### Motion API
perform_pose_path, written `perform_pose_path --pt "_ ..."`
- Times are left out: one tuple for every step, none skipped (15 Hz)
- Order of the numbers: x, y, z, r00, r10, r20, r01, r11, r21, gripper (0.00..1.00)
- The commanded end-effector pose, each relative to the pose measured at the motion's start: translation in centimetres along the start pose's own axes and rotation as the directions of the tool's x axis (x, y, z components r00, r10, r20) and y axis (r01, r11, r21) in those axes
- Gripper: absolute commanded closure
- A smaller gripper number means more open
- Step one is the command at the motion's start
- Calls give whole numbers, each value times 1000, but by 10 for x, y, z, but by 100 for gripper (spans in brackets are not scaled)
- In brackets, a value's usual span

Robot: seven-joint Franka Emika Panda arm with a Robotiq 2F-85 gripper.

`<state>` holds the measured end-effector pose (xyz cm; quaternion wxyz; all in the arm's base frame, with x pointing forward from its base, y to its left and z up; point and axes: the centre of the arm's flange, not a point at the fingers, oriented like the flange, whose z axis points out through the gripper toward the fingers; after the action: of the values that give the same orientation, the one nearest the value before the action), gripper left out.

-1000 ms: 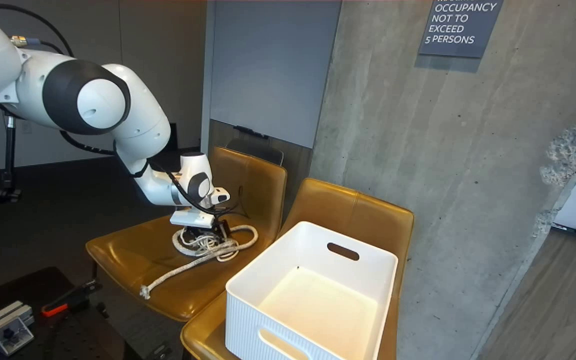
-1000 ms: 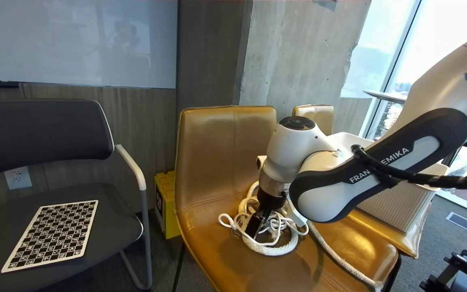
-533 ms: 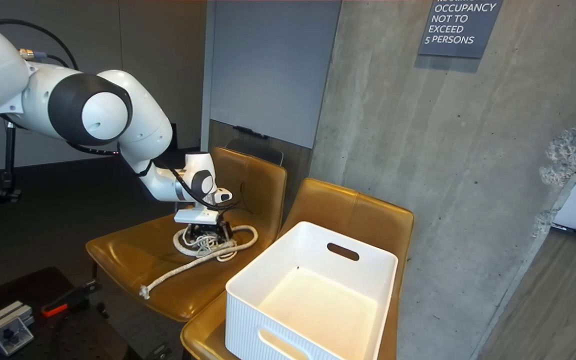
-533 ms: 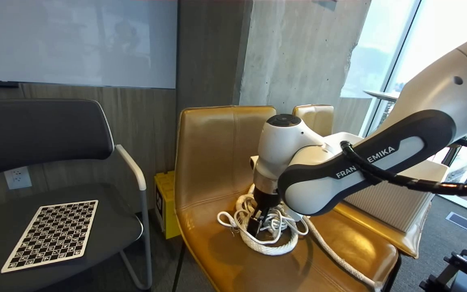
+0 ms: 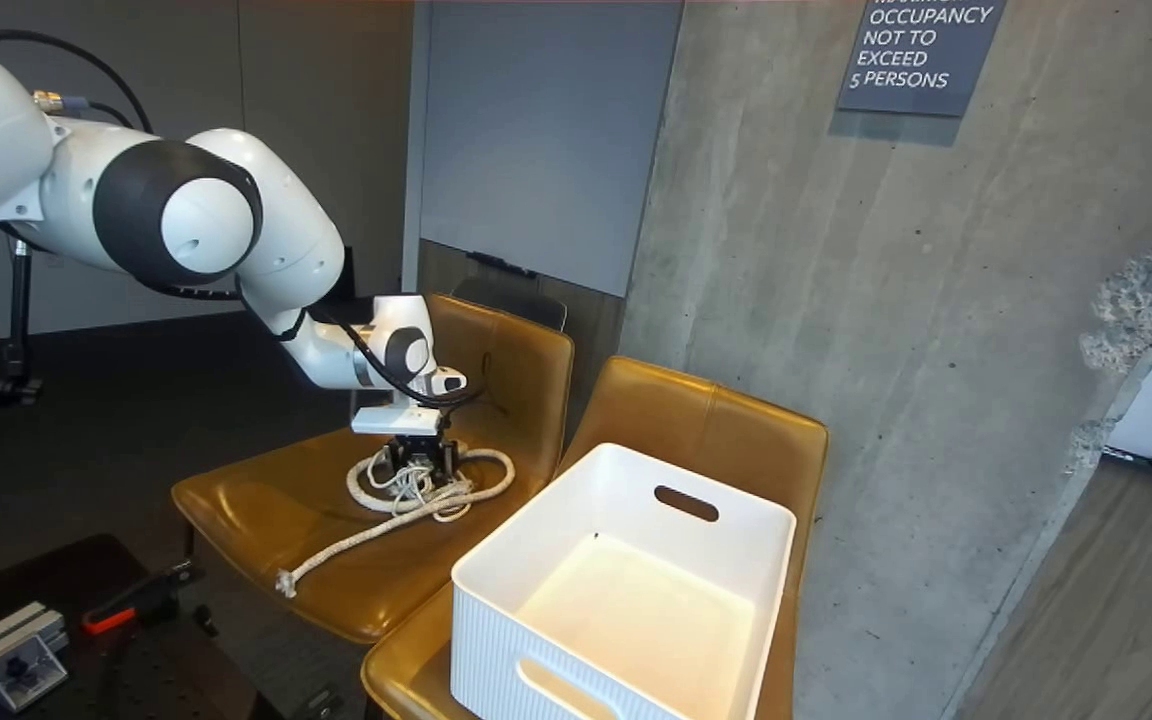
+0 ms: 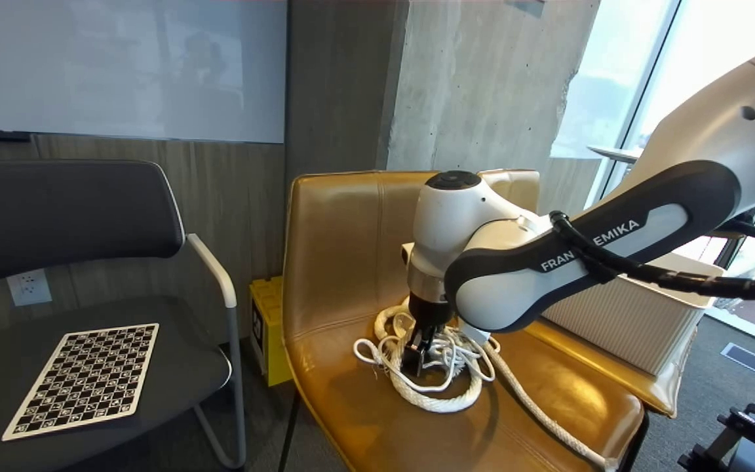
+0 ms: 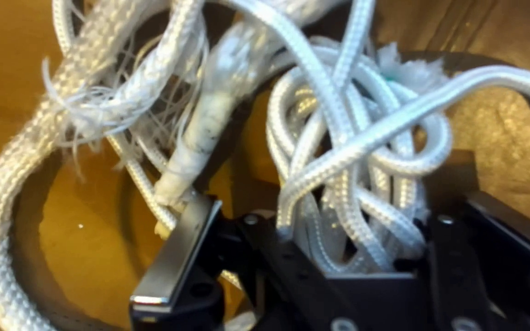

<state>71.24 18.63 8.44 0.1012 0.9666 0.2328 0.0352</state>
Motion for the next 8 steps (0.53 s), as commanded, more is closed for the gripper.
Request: perform_pose_path --pt "-27 27 -46 1000 -9 15 9 1000 -5 100" --pt "-31 36 -61 1000 -5 12 5 1000 -12 100" --pt "-35 44 -76 1000 -2 10 2 1000 -20 100" --pt "-38 55 -96 1000 1 2 -1 1000 -28 100" --pt "-37 63 -114 1000 2 -11 -3 999 -39 100" --pt "-38 71 -133 1000 3 -24 -4 999 -52 100" --pt "-37 79 -155 999 -1 -40 -2 998 -70 100" --pt "-37 87 -178 998 -9 -60 3 996 -93 100"
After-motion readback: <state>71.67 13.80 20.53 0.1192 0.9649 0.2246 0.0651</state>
